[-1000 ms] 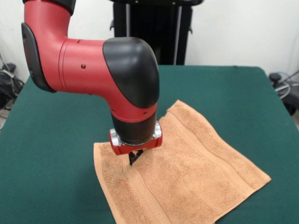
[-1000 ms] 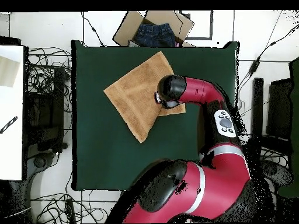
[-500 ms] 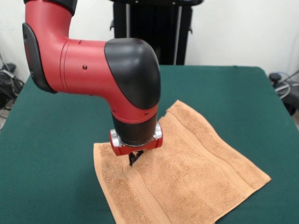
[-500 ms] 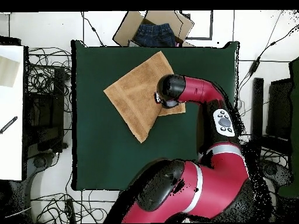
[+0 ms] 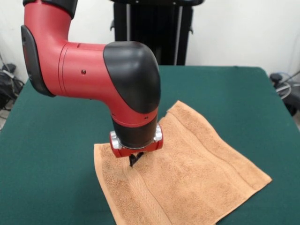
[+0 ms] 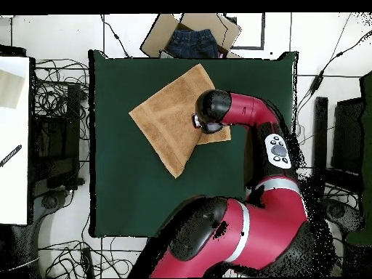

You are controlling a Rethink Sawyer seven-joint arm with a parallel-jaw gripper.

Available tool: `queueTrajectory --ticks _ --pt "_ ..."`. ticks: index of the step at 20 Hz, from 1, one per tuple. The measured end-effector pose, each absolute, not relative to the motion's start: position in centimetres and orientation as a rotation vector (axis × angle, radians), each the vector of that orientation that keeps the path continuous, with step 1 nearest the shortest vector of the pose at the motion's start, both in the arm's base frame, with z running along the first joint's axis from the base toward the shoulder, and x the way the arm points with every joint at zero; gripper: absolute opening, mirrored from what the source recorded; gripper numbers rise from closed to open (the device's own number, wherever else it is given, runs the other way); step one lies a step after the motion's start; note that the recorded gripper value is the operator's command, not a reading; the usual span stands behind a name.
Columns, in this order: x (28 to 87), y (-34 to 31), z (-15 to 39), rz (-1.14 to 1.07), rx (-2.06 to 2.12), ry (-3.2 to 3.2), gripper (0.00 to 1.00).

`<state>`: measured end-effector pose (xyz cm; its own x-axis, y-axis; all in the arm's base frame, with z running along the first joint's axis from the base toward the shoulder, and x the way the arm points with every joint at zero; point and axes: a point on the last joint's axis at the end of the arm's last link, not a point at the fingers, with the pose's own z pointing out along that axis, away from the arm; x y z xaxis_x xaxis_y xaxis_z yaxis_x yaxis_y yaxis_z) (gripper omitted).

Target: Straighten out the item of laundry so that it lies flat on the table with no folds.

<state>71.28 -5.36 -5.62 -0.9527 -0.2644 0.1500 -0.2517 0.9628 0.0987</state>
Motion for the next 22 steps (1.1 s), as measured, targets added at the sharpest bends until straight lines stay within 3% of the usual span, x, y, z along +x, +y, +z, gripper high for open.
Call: queueTrajectory --ticks 22 --pt "71.1 -7.2 -5.7 -0.268 0.29 -2.972 0.0"
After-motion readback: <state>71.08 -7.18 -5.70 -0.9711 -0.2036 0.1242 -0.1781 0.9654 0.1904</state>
